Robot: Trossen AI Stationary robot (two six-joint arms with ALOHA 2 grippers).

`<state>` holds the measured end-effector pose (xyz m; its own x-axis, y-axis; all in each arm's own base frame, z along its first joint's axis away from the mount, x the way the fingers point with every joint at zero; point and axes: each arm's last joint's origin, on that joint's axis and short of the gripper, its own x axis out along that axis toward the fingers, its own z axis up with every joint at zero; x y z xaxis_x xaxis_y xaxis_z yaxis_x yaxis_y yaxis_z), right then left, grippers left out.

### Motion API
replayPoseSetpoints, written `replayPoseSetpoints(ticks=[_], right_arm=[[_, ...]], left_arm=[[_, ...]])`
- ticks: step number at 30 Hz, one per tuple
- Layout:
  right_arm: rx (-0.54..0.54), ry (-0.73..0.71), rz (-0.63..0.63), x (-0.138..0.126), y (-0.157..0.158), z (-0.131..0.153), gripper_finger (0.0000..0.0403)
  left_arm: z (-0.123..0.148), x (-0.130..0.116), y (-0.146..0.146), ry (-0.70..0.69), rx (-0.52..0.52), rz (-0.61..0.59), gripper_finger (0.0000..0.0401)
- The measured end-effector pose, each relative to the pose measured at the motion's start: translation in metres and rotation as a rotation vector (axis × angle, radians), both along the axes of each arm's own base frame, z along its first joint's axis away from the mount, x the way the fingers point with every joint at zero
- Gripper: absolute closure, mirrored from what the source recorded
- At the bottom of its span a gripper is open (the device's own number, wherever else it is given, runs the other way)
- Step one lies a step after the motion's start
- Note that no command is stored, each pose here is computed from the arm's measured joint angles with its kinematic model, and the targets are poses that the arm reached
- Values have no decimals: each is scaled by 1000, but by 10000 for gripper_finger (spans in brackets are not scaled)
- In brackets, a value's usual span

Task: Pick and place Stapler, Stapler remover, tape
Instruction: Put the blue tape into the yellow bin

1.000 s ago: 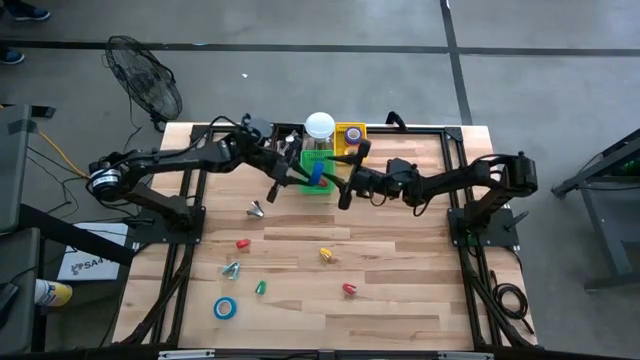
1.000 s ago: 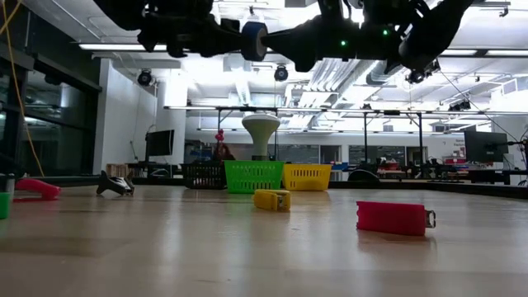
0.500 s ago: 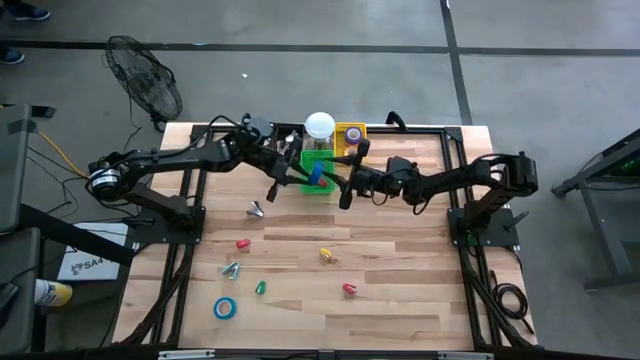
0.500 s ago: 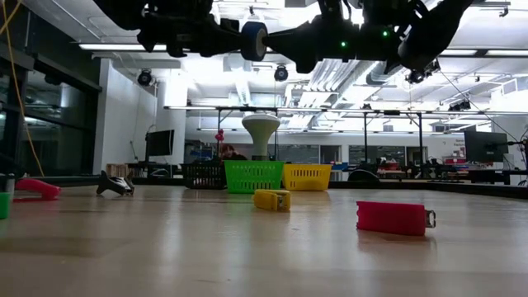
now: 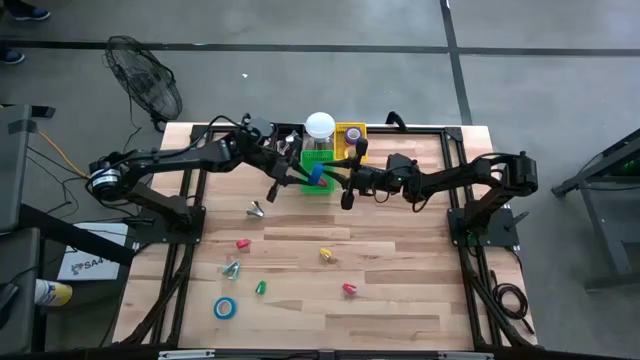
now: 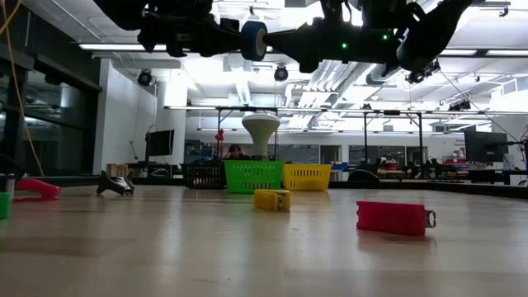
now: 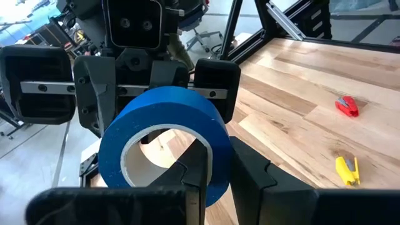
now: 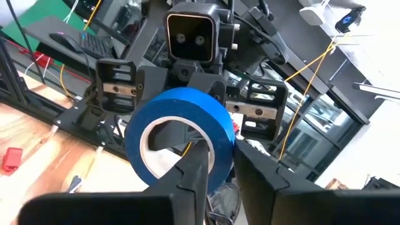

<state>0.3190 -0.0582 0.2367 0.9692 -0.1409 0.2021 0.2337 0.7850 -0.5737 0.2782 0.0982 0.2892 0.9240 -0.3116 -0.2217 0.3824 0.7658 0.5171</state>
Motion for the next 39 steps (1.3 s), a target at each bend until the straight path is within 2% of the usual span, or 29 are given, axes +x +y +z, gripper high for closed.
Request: replayPoseSetpoints(ticks=[11, 20, 30, 33, 39], right_arm=[[13, 22, 1, 0, 0, -2, 311], [10, 19, -4, 0, -1, -2, 375], [12, 25, -3, 0, -1, -2, 376], [13, 29, -4, 1, -1, -3, 376], [20, 48, -12, 1, -1, -5, 376]], left_arm=[[-3, 5, -3, 0, 4, -10, 361], [-2, 5, -3, -13, 9, -11, 361], [-2, 5, -3, -12, 10, -4, 359], [-2, 5, -3, -10, 11, 1, 347], [-2, 6, -2, -5, 22, 45, 298]])
